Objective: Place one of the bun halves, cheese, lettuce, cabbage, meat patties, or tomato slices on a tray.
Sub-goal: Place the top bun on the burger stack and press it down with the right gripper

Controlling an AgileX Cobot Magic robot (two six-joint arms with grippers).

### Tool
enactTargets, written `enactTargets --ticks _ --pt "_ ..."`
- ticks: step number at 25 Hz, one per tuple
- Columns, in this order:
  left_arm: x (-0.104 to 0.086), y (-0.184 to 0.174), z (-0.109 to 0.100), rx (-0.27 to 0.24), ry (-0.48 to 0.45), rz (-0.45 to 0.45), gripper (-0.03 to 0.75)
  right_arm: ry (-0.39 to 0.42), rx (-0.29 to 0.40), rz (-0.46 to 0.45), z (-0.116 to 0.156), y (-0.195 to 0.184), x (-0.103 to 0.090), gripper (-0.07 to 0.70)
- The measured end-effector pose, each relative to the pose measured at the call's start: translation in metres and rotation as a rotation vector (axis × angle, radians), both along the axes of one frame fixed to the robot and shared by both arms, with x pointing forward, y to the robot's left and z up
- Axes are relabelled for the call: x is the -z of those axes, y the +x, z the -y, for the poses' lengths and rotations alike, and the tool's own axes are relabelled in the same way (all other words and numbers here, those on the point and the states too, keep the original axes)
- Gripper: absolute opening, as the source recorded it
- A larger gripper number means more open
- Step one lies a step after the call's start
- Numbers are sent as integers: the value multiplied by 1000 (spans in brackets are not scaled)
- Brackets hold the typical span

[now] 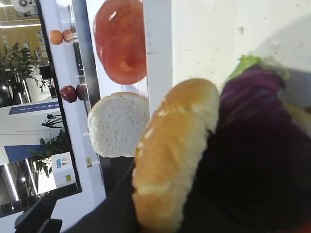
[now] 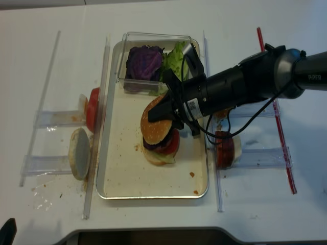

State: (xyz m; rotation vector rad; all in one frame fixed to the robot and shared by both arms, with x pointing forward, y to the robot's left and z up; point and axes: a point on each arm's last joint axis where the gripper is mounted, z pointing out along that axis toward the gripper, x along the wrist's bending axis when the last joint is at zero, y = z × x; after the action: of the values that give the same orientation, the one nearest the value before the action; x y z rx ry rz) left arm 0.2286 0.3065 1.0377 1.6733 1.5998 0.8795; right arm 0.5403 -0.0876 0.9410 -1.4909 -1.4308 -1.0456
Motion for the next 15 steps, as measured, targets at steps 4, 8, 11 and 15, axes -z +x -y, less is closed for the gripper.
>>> enactTargets --ticks 4,8,11,15 --pt "0 0 0 0 0 0 412 -3 1 -3 0 0 1 158" --pt "0 0 0 0 0 0 413 -6 1 -2 0 0 2 265" --pt "0 0 0 0 0 0 413 -15 -9 -2 0 -1 2 329" --pt "0 0 0 0 0 0 413 -13 -24 -22 0 -2 2 373"
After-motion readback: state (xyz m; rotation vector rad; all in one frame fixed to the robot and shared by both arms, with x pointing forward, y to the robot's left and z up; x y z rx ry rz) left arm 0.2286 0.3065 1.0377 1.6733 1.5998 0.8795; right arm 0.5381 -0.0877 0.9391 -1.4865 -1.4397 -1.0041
